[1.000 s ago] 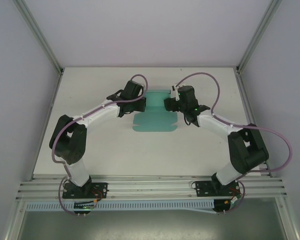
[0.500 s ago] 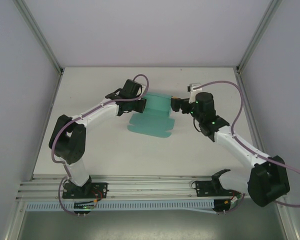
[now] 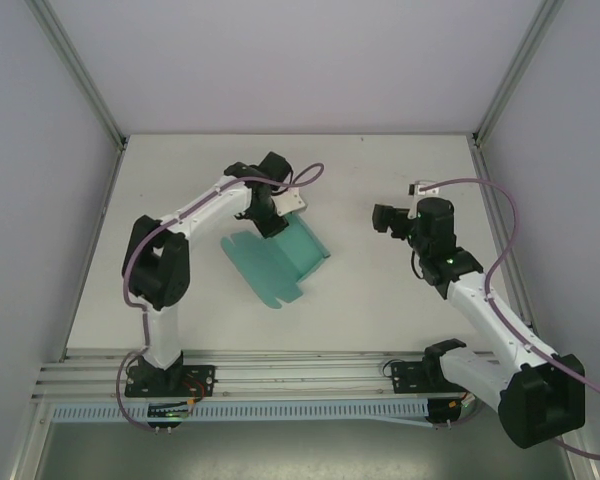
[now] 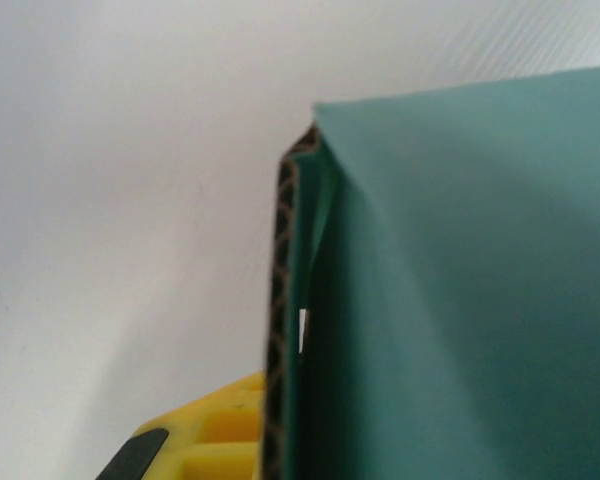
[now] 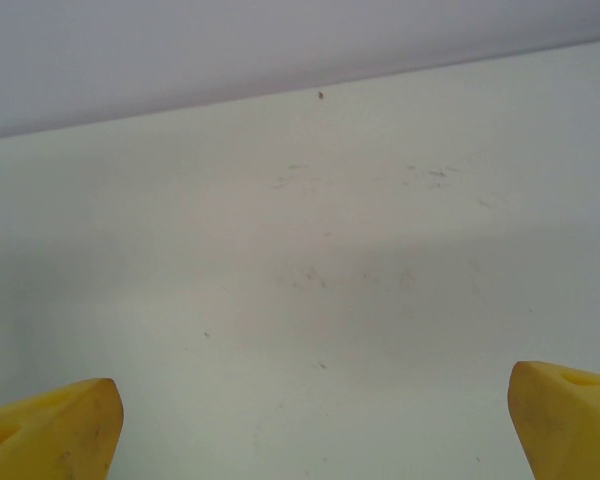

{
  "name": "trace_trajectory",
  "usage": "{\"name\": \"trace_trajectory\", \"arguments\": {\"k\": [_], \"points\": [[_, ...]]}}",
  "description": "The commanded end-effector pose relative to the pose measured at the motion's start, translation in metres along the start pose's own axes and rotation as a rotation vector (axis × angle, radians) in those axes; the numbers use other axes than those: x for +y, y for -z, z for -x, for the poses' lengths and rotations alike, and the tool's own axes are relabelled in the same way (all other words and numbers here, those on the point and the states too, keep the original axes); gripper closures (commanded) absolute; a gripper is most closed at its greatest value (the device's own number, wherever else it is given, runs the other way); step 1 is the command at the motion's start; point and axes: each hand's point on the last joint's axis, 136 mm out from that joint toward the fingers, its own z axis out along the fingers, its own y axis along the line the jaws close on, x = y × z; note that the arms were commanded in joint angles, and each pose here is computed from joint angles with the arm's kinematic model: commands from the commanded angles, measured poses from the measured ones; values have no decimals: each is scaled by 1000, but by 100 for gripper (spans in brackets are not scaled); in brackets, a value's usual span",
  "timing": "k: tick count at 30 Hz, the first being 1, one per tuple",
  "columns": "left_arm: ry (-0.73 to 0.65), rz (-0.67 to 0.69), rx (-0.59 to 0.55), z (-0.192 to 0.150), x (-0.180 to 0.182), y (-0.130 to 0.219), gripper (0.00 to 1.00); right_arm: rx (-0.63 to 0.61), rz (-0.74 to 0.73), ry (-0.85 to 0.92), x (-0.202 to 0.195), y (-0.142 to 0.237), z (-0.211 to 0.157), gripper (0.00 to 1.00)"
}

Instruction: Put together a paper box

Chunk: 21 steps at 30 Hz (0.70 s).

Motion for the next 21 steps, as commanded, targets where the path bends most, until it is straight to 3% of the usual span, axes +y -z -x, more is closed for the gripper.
{"name": "trace_trajectory", "arguments": {"k": [1, 10, 17, 21], "points": [[-110, 6, 209, -34, -8, -5, 100, 67, -29, 24, -8, -3, -17, 1], [-148, 91, 322, -23, 7, -47, 100, 116, -49, 42, -13, -10, -26, 1], [-150, 32, 270, 1, 2, -49, 66, 131, -56, 46, -16, -13, -30, 1], [-161, 4, 190, 17, -3, -32, 53, 139, -25, 42, -11, -15, -32, 1]]}}
